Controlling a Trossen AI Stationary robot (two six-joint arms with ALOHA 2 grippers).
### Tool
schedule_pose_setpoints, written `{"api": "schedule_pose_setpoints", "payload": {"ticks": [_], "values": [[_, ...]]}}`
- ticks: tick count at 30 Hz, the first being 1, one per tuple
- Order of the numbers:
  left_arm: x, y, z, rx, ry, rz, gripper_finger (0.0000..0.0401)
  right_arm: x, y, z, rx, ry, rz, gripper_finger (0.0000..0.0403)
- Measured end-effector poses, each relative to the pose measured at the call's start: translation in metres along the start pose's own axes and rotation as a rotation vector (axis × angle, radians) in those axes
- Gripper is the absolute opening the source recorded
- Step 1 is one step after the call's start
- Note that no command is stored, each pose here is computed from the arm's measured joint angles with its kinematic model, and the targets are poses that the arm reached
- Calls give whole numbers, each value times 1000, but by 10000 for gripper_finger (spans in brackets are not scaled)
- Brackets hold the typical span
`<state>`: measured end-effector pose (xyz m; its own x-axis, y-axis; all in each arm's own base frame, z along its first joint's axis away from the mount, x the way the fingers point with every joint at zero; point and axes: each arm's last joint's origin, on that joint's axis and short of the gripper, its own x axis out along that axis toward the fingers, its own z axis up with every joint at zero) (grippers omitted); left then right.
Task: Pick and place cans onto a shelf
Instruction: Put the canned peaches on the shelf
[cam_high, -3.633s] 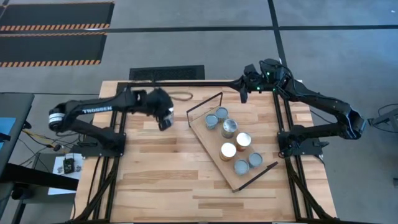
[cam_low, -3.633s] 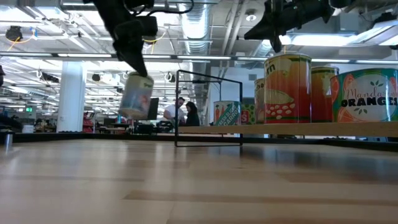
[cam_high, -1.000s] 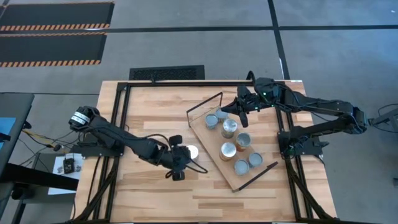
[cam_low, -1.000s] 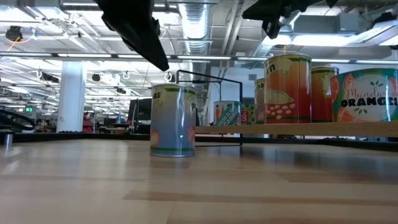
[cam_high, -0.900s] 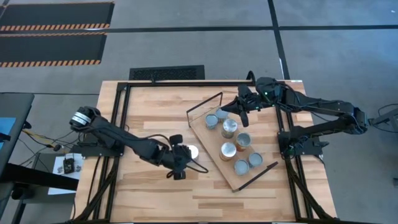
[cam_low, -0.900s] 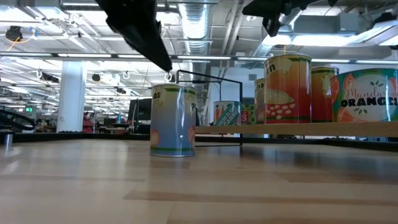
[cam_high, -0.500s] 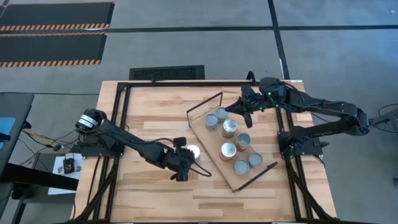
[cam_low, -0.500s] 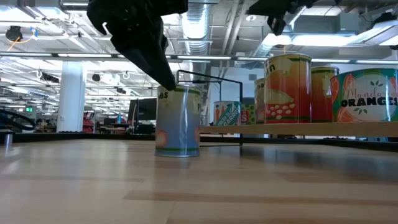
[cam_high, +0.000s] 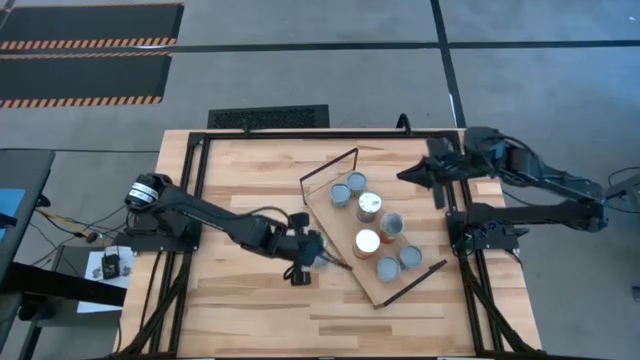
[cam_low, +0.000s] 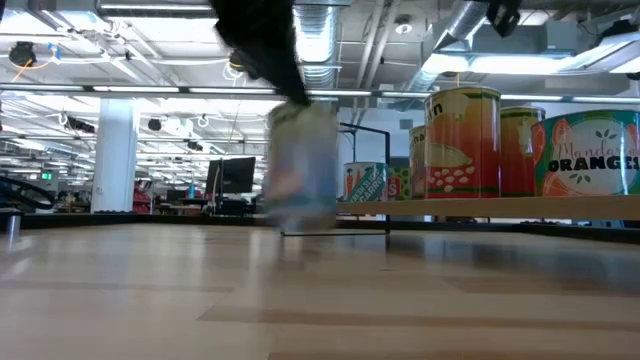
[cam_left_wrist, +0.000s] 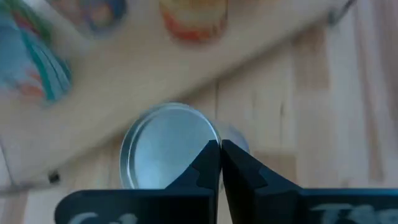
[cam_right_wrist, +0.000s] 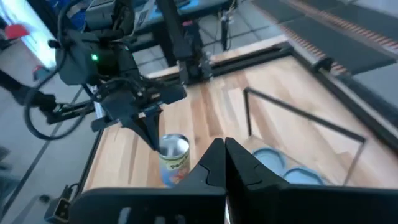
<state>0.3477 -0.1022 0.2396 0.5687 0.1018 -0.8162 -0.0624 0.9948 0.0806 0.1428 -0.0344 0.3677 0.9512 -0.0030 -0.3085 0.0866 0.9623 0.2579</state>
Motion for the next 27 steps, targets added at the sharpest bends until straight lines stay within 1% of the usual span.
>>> {"api": "schedule_pose_setpoints", "payload": {"ticks": [6, 10, 13, 18, 22, 24, 27], "values": [[-23, 18, 35, 8, -88, 32, 0, -24, 5, -2, -9, -54, -35, 8], [-29, 34, 47, 12, -108, 69, 0, -30, 6, -3, 10, -73, -51, 8], [-26, 47, 56, 15, -159, 84, 0, -32, 6, -4, 13, -68, -57, 8], [-24, 58, 62, 43, -202, 74, 0, -31, 6, -4, 15, -67, -57, 8], [-23, 64, 62, 44, -186, 74, 0, -31, 6, -4, 15, -66, -57, 8], [-22, 65, 62, 49, -189, 66, 0, -31, 6, -4, 15, -66, -57, 8], [-17, 63, 64, 57, -159, 58, 0, -31, 6, -4, 14, -68, -57, 8]]}}
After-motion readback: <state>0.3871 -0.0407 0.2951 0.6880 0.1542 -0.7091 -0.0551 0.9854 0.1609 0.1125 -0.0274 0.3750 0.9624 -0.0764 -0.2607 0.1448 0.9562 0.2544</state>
